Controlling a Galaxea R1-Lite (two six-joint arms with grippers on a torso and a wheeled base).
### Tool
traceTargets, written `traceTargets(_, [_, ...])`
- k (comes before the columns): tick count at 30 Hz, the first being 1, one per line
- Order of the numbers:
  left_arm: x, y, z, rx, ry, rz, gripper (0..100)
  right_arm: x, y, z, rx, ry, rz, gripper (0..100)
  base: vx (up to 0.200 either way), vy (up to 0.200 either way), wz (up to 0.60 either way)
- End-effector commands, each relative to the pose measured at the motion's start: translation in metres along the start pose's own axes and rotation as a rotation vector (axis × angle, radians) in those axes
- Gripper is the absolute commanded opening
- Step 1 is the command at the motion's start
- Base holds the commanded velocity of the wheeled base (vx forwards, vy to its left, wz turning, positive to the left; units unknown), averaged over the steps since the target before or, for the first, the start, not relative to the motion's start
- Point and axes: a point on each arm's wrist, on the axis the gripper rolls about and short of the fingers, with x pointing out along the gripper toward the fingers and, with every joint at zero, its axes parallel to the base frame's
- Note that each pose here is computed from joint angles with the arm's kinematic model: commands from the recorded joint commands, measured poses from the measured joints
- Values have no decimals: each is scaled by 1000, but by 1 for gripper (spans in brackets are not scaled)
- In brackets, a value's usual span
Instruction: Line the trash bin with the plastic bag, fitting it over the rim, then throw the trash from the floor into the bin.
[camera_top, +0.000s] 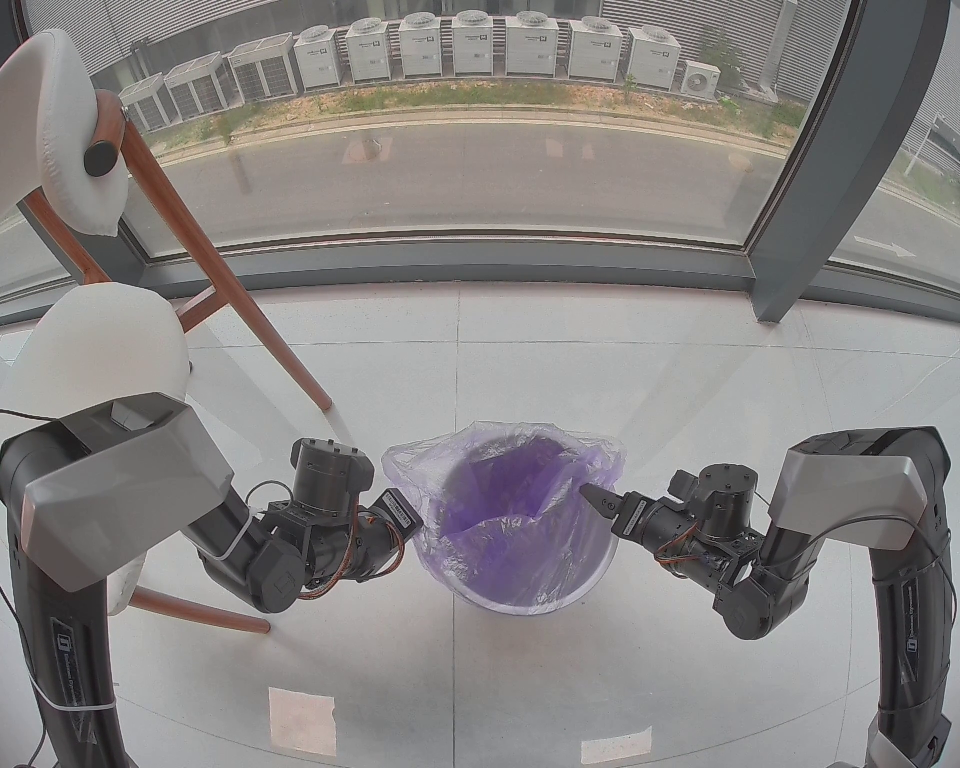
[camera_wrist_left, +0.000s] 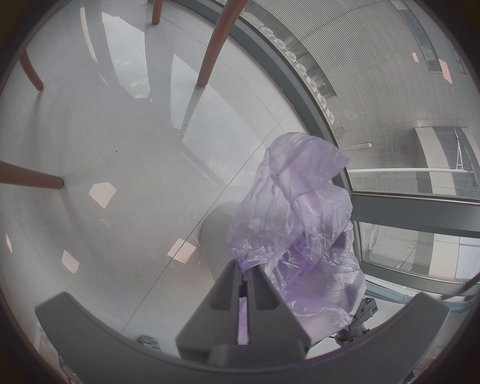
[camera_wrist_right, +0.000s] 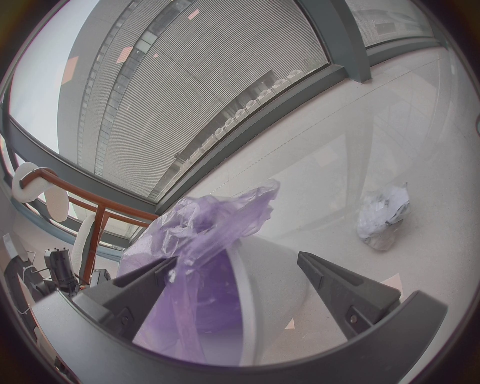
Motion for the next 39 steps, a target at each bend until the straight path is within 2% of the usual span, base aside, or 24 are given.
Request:
traceTargets(1, [0, 0, -3, 1, 7, 2, 0, -9, -3, 7, 7, -18, -21, 100, 0, 0, 0])
traceTargets(6, [0, -1, -4, 4, 7, 0, 0, -27, 4, 19, 24, -27, -14, 100, 0, 0, 0])
traceTargets(10, [0, -2, -5, 8, 9, -3, 0, -40, 13, 19, 30, 3, 13, 100, 0, 0, 0])
traceTargets(12, [0, -2, -5, 6, 10, -2, 0, -46, 22, 13, 25, 44, 49, 100, 0, 0, 0])
traceTargets(20, [0, -1, -9, 7, 21, 3, 0, -40, 32, -11, 54, 117, 72, 100, 0, 0, 0])
traceTargets(30, [0, -1, -9, 4, 19, 6, 0, -29, 26, -19, 57, 129, 63, 100, 0, 0, 0])
traceTargets(36, [0, -1, -8, 4, 18, 4, 0, -17, 32, -10, 52, 85, 91, 100, 0, 0, 0])
traceTargets(37, [0, -1, -8, 4, 18, 4, 0, -17, 33, -10, 52, 83, 93, 0, 0, 0, 0])
traceTargets(39, [0, -1, -8, 4, 18, 4, 0, -16, 35, -7, 51, 75, 101, 0, 0, 0, 0])
